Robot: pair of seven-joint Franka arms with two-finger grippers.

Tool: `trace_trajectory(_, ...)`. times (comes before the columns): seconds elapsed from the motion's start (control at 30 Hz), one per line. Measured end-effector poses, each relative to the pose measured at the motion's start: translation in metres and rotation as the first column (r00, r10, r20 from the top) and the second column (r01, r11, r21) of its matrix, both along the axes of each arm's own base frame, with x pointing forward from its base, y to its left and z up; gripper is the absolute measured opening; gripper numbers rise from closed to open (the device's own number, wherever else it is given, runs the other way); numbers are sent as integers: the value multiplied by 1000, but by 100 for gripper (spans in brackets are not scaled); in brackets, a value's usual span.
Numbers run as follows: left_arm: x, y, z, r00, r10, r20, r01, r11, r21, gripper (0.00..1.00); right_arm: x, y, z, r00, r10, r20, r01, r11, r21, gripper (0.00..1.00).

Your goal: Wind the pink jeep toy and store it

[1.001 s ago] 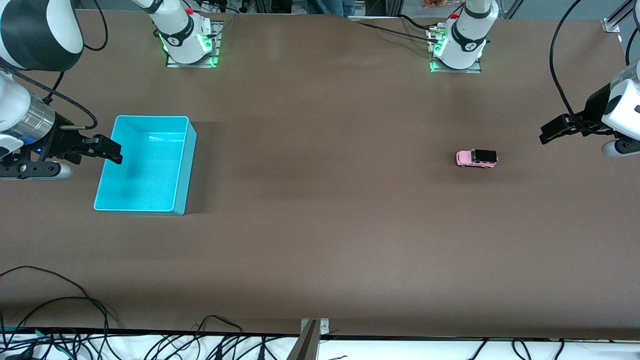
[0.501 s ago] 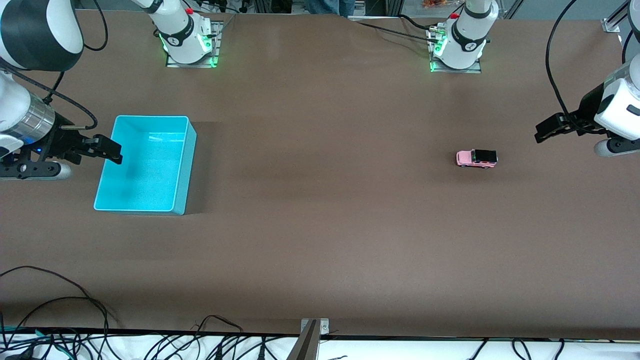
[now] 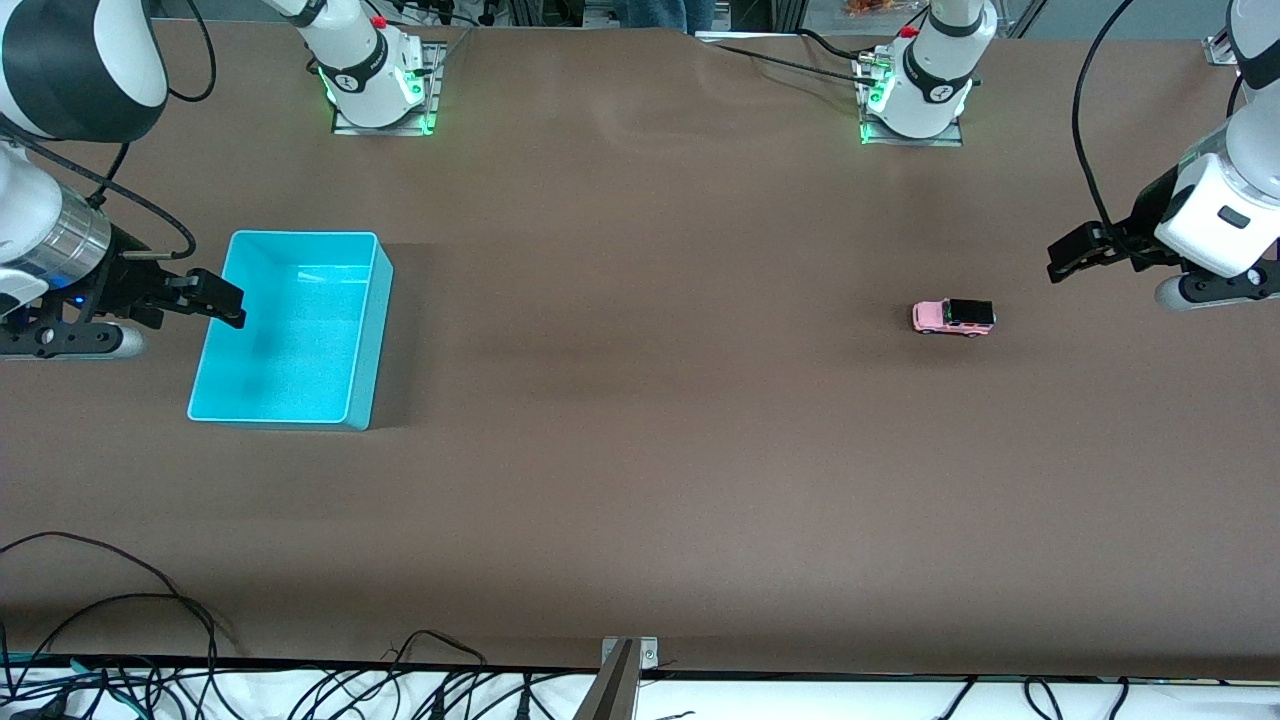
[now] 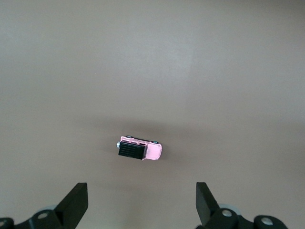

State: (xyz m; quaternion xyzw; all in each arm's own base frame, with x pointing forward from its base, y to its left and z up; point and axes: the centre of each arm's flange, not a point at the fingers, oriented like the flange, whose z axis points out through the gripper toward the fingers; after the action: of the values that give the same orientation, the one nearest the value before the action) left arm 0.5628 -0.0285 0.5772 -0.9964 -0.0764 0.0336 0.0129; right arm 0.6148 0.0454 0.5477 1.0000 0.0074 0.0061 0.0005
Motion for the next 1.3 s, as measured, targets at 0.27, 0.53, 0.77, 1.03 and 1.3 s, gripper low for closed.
trace_trajectory(0.27,0,0,0,1000,0,0,0,1000,0,100,0,0,0,1000,0,0,0,1000,0,100)
trace_trajectory(0.53,0,4,0,1000,7,0,-7,1000,0,100,0,0,0,1000,1,0,-1,1000,0,100)
trace_trajectory(0.77,3,2,-6,1000,3,-6,-3,1000,-2,100,0,0,0,1000,0,0,0,1000,0,100)
trace_trajectory(1.03,16,-6,-13,999,-10,37,11,1000,-20,100,0,0,0,1000,0,0,0,1000,0,100)
trace_trajectory(1.3,21,-10,-7,998,-10,59,13,999,-41,100,0,0,0,1000,0,0,0,1000,0,100)
